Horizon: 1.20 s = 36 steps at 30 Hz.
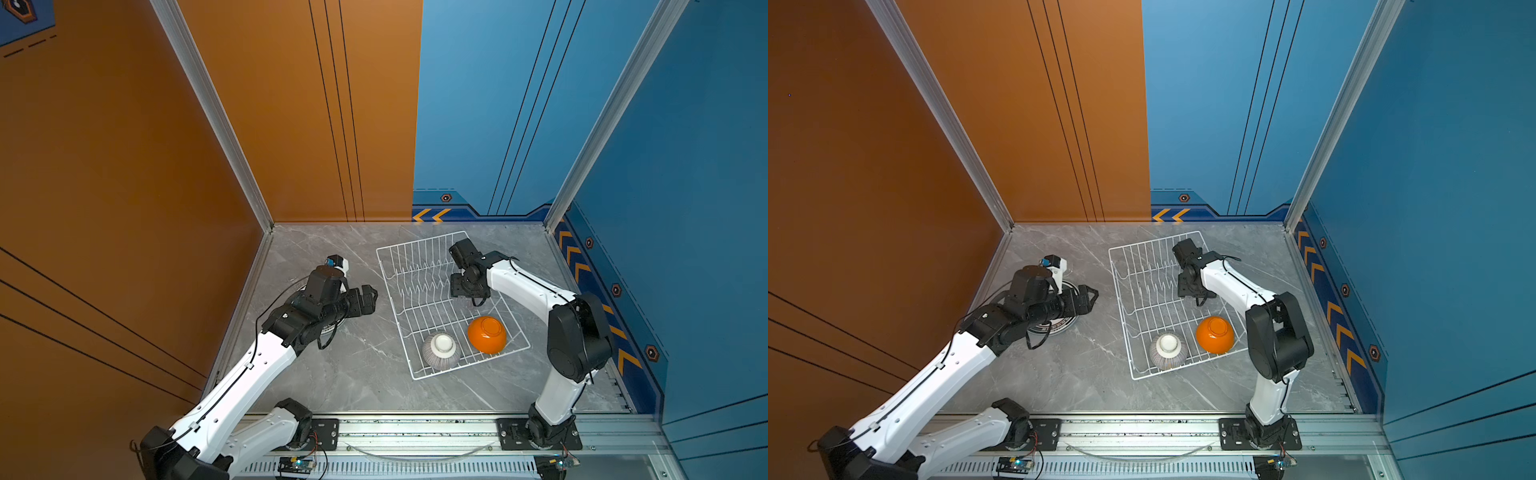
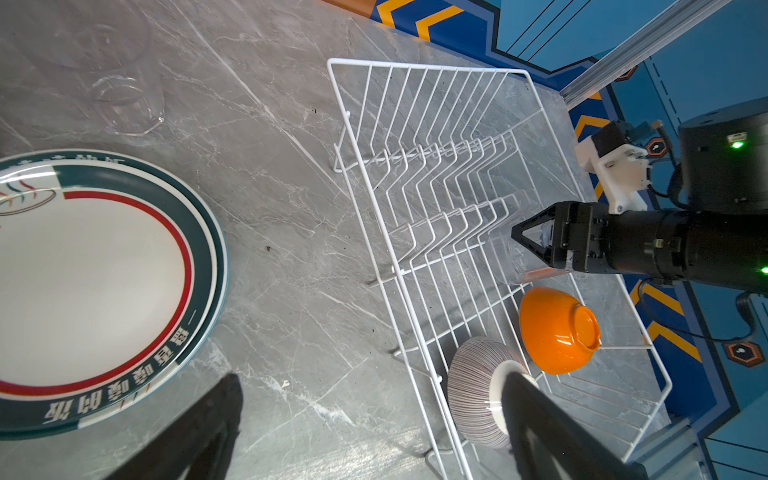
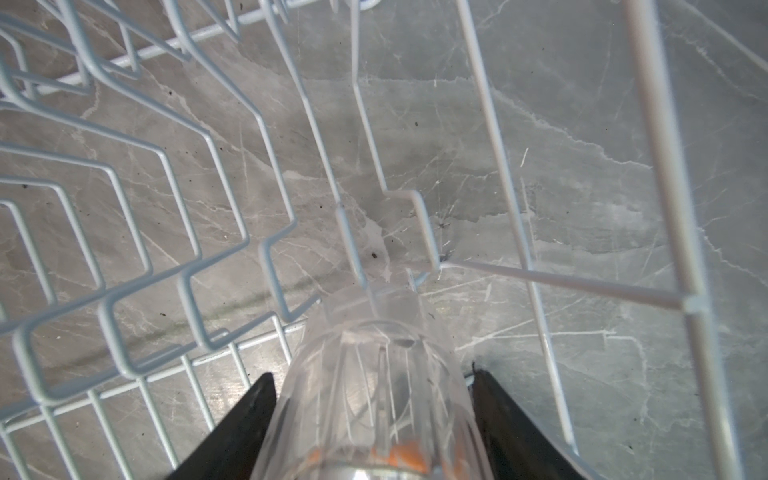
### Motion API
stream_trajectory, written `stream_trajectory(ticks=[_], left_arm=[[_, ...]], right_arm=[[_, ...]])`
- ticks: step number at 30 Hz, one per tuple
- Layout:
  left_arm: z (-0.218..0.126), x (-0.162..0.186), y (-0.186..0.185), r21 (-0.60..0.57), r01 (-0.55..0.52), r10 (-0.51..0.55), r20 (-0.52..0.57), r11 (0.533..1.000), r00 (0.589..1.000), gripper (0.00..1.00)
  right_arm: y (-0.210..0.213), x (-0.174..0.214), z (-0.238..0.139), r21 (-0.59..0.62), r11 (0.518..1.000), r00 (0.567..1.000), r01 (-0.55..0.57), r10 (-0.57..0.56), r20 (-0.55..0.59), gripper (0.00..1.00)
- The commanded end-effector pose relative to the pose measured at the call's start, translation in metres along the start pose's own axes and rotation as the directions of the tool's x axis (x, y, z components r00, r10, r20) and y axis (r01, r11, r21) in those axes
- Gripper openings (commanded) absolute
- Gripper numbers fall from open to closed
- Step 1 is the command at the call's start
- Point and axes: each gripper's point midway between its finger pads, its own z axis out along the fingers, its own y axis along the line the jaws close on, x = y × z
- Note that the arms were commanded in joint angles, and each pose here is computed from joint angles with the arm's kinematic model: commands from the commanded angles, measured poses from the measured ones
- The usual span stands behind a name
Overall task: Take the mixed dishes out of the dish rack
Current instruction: 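Lift the cup out of the rack and bring it toward the left gripper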
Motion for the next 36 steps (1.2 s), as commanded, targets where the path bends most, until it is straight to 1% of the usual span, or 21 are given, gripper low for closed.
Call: stream_trajectory(ticks=[1, 5, 8, 15, 20, 24, 25, 29, 32, 36], left_arm=[[0.004, 0.0, -0.008, 0.048, 0.024, -0.024, -0.004, 0.999, 1.0, 0.98], [0.009, 0.0, -0.016, 0.084, 0.028, -0.028, -0.005, 0.996, 1.0, 0.98], [0.013, 0.0, -0.019, 0.099, 0.026, -0.025, -0.009, 0.995, 1.0, 0.98], [0.02, -0.007, -0.035, 0.166, 0.029, -0.032, 0.016, 0.986, 0.999, 0.98], [0.024, -0.012, -0.051, 0.23, 0.024, -0.032, 0.033, 0.973, 0.999, 0.98], [0.031, -0.013, -0.057, 0.251, 0.011, -0.023, 0.047, 0.968, 0.999, 0.98], [0.031, -0.019, -0.061, 0.271, 0.003, -0.025, 0.076, 0.963, 0.997, 0.98], [0.039, -0.025, -0.074, 0.338, 0.001, -0.036, 0.099, 0.941, 0.994, 0.98], [0.045, -0.029, -0.086, 0.395, 0.006, -0.048, 0.095, 0.919, 0.994, 0.98], [0.052, -0.031, -0.102, 0.448, -0.004, -0.036, 0.08, 0.894, 0.996, 0.98]], right_arm=[[0.023, -0.005, -0.038, -0.152, 0.988, 0.999, -0.034, 0.037, 0.016, 0.56], [0.03, -0.013, -0.064, -0.246, 0.966, 0.994, -0.074, 0.091, 0.057, 0.56], [0.035, -0.019, -0.084, -0.319, 0.942, 0.987, -0.107, 0.14, 0.082, 0.56], [0.045, -0.03, -0.123, -0.479, 0.861, 0.962, -0.172, 0.251, 0.106, 0.55], [0.047, -0.034, -0.147, -0.544, 0.816, 0.946, -0.194, 0.303, 0.117, 0.55], [0.046, -0.035, -0.156, -0.579, 0.787, 0.933, -0.212, 0.339, 0.119, 0.54], [0.046, -0.034, -0.156, -0.585, 0.781, 0.931, -0.216, 0.345, 0.117, 0.55], [0.051, -0.033, -0.159, -0.628, 0.743, 0.925, -0.232, 0.368, 0.094, 0.54], [0.057, -0.032, -0.164, -0.666, 0.708, 0.923, -0.236, 0.378, 0.075, 0.54], [0.064, -0.033, -0.175, -0.714, 0.66, 0.92, -0.233, 0.388, 0.059, 0.54]])
